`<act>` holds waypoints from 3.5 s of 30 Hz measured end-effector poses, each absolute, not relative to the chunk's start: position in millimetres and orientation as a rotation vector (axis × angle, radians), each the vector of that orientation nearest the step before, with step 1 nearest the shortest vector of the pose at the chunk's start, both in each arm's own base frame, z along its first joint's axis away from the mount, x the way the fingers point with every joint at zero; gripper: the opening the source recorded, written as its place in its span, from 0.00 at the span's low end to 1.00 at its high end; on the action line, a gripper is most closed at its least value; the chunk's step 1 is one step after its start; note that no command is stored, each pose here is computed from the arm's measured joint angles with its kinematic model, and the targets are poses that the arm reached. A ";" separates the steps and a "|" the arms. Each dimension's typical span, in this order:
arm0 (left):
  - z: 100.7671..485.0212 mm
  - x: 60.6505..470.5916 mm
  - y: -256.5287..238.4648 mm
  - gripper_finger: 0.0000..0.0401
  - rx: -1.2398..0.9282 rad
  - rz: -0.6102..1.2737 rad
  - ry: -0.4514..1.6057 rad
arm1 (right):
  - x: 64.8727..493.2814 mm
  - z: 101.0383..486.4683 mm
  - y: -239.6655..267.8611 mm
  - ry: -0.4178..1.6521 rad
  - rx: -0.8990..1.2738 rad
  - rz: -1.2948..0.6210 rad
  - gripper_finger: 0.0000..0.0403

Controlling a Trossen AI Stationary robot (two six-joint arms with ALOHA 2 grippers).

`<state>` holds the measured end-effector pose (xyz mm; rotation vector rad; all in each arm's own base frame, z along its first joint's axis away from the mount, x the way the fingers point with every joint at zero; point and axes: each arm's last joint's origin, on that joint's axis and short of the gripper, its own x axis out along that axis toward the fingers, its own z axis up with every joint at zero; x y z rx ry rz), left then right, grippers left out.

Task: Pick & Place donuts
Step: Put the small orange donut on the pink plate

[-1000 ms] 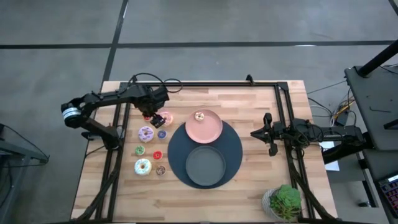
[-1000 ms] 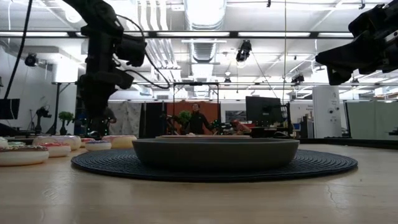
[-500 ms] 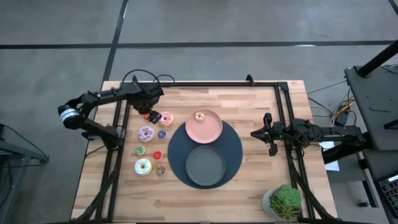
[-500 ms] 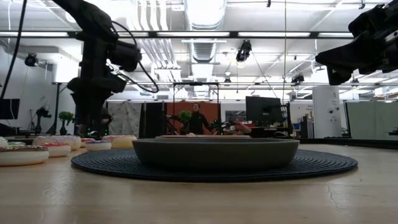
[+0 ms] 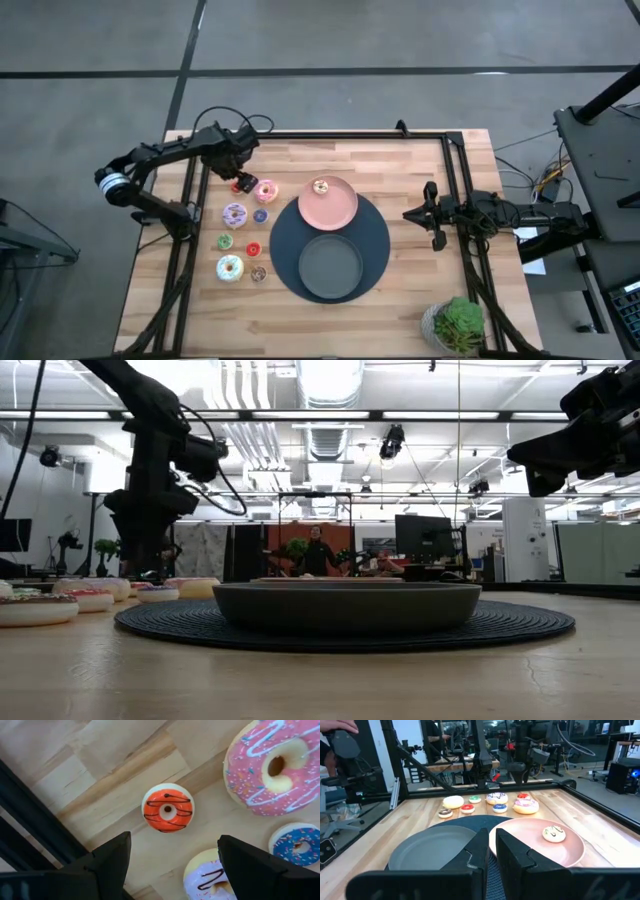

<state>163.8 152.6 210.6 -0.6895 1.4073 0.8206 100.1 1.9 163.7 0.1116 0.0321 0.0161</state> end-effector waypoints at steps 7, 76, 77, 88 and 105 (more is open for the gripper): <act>195.6 169.2 159.5 0.67 -0.695 0.802 1.467 | 100.1 163.7 1.9 0.032 0.112 0.016 0.07; 157.3 173.1 167.6 0.65 -0.704 0.783 1.502 | 100.1 163.7 1.9 0.032 0.112 0.016 0.07; 157.3 173.0 167.6 0.65 -0.704 0.783 1.502 | 100.1 163.6 1.9 0.032 0.112 0.016 0.07; 157.1 172.9 167.7 0.62 -0.700 0.780 1.505 | 100.1 163.6 1.9 0.032 0.112 0.016 0.07; 157.1 173.0 167.8 0.52 -0.693 0.775 1.505 | 100.1 163.6 1.9 0.032 0.112 0.016 0.07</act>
